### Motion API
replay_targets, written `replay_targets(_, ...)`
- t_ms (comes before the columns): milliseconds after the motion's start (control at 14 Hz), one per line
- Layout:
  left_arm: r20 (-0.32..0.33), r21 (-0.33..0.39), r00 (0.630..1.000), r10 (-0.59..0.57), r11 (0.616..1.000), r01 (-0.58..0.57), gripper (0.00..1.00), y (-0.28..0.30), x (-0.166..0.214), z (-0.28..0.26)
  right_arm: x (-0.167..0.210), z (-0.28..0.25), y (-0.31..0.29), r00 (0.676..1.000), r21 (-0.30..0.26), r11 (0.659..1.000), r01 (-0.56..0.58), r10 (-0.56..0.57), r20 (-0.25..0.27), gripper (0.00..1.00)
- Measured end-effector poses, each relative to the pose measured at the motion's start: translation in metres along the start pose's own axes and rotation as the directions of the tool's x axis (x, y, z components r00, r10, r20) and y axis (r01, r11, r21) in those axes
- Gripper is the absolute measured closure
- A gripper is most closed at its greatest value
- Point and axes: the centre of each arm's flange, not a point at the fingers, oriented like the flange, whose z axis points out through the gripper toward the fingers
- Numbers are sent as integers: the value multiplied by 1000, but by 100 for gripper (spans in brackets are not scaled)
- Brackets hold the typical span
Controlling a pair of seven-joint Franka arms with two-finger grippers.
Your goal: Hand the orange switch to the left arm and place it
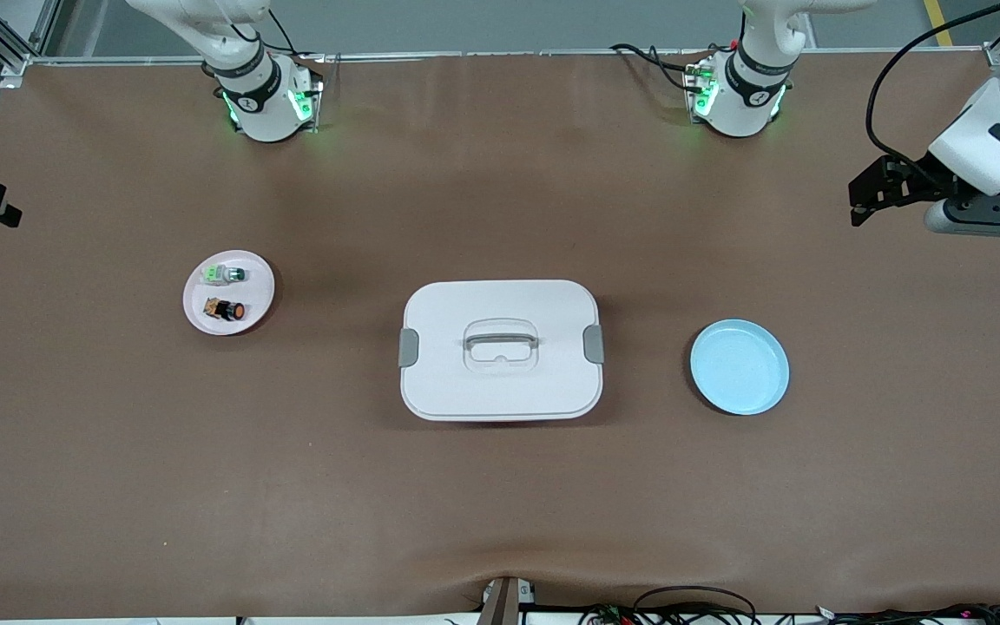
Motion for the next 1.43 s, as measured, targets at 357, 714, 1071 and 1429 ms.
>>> replay_targets(357, -13, 0, 1000, 11, 1000, -11, 0, 6, 1, -1, 12, 28, 3, 999, 7, 1000, -3, 3, 52, 0)
replay_targets(714, -16, 0, 1000, -3, 1000, 3, 0, -1, 2, -1, 46, 94, 7, 992, 21, 1000, -6, 4, 123, 0)
replay_targets(1071, -22, 0, 1000, -18, 1000, 18, 0, -10, 3, -1, 45, 203, 13, 996, 23, 999, -29, 27, 88, 0)
replay_targets(1429, 4, 1, 1000, -25, 1000, 25, 0, -14, 0, 1, 3, 279, 12, 993, 51, 992, -113, 111, 37, 0)
